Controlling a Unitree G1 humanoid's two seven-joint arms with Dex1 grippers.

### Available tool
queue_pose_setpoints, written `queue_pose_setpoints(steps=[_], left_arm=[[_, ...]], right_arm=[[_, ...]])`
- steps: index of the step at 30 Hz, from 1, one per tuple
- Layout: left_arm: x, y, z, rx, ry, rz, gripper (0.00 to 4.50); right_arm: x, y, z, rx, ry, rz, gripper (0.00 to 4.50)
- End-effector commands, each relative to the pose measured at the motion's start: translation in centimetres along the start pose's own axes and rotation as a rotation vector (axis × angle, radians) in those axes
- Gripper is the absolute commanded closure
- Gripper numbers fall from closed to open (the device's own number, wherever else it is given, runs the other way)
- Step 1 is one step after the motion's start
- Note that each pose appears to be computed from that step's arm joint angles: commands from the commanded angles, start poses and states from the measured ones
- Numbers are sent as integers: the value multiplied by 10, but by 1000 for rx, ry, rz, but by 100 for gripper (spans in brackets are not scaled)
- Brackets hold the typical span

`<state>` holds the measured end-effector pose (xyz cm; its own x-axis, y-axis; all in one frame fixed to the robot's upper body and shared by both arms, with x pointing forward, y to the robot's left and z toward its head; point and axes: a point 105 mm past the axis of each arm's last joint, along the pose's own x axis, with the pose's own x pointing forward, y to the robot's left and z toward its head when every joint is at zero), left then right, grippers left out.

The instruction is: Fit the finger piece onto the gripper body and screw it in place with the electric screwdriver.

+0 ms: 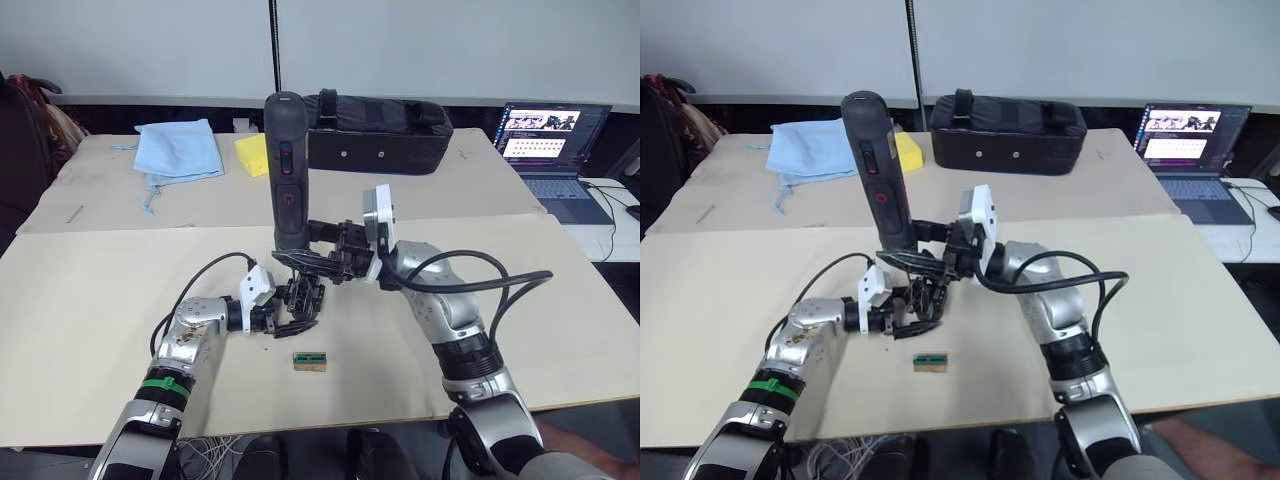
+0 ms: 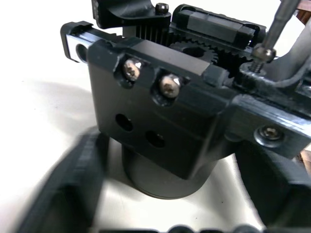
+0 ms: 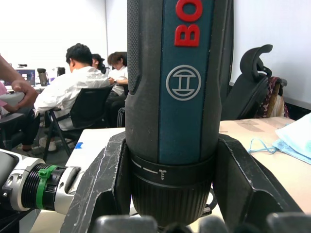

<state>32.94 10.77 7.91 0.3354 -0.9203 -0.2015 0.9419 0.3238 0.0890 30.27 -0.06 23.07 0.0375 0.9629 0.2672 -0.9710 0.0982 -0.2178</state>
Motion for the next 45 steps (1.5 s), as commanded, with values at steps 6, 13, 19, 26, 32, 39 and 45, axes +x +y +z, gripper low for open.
queue_pose_setpoints(steps=[6, 13, 19, 26, 32, 39, 45], left_arm=[[8, -9, -4, 27, 21, -26, 214], [8, -11, -5, 30, 22, -20, 214], [9, -11, -5, 27, 24, -14, 214], [7, -11, -5, 27, 33, -20, 214], [6, -11, -5, 25, 35, -18, 214], [7, -12, -5, 21, 33, -18, 214], [7, -12, -7, 23, 37, -16, 214]], right_arm=[[1, 4, 3, -28, -10, 18, 259], [2, 4, -3, -20, 16, 9, 259], [-2, 4, -12, -15, 46, 0, 259], [-5, 4, -32, 20, 132, -14, 259], [-6, 2, -40, 38, 164, -35, 259], [-4, 0, -38, 31, 155, -39, 259], [-5, 1, -29, 18, 137, -20, 259]])
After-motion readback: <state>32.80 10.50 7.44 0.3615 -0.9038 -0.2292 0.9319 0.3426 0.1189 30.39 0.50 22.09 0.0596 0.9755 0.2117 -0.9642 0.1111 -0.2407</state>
